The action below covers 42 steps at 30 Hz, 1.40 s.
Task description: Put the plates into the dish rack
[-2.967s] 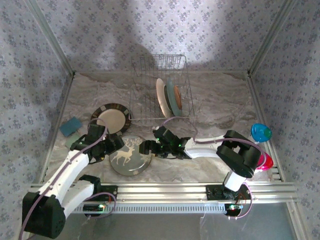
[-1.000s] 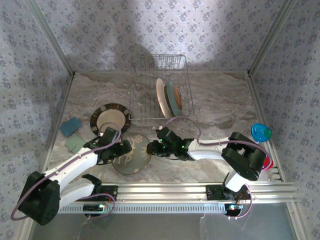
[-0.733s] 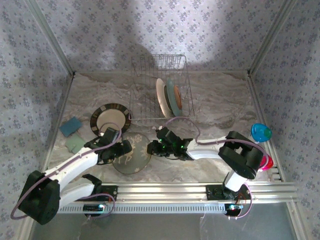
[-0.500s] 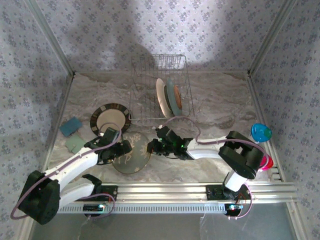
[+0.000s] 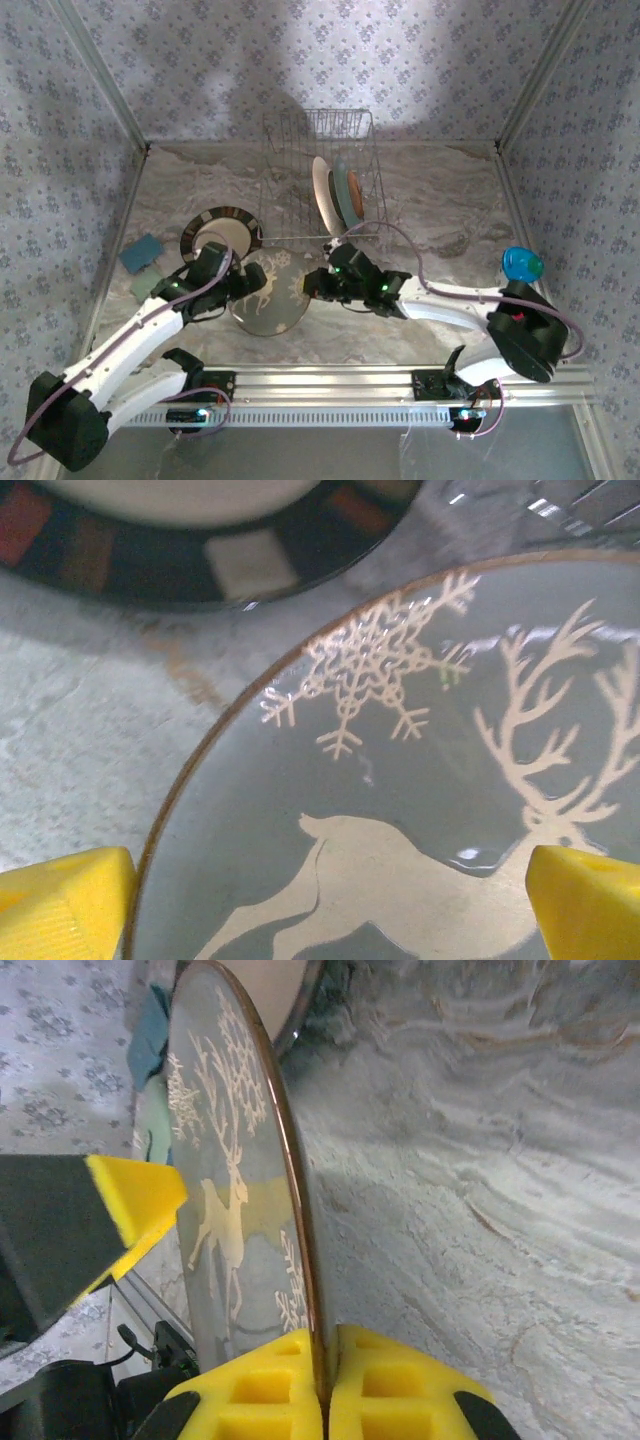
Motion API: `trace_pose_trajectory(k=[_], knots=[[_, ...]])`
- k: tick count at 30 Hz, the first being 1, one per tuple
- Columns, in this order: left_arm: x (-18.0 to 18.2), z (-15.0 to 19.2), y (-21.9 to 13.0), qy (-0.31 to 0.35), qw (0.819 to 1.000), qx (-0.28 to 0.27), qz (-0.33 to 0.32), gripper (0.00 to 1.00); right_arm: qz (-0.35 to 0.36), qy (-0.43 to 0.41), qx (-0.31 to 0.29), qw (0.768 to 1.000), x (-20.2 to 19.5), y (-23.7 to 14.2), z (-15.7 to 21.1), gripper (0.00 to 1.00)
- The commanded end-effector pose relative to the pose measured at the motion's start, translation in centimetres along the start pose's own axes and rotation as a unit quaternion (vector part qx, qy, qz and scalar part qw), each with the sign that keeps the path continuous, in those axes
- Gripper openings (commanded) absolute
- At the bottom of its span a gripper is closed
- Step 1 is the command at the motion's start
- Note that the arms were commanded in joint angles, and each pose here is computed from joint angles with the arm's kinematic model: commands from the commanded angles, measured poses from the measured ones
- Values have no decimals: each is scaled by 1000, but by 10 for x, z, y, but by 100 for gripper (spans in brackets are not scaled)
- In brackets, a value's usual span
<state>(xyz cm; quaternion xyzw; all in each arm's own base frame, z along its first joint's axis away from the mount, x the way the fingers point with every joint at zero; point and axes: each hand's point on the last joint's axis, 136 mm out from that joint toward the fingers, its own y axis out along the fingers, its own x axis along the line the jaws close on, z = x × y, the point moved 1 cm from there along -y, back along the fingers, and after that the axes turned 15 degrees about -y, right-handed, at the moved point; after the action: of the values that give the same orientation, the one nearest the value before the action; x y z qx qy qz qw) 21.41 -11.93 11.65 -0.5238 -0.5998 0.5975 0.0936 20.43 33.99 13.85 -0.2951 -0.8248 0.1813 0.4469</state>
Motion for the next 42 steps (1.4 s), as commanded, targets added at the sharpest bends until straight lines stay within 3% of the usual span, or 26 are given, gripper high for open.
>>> trace_pose_trajectory(k=[1,11,18,24,31,36,42], knots=[[-23,-6,-14,20,999,-3,33,99,-1,-26,-4,1000,2,-19,-7,0],[-30,-10,-13,24,999,-3,34,99,-15,-33,-27,999,11,-49,-24,0],[-43,-36,-38,27,998,-23,42,99,11,-62,-21,998,28,-75,-38,0],[-65,-74,-74,33,997,-39,65,100,50,-110,-55,991,60,-112,-80,0],[-94,-114,-99,45,994,-54,85,99,118,-166,-118,972,95,-144,-155,0],[-102,-141,-105,42,994,-61,85,99,202,-170,-162,951,96,-150,-200,0],[-106,-167,-99,34,995,-54,77,99,316,-177,-216,907,88,-150,-234,0]])
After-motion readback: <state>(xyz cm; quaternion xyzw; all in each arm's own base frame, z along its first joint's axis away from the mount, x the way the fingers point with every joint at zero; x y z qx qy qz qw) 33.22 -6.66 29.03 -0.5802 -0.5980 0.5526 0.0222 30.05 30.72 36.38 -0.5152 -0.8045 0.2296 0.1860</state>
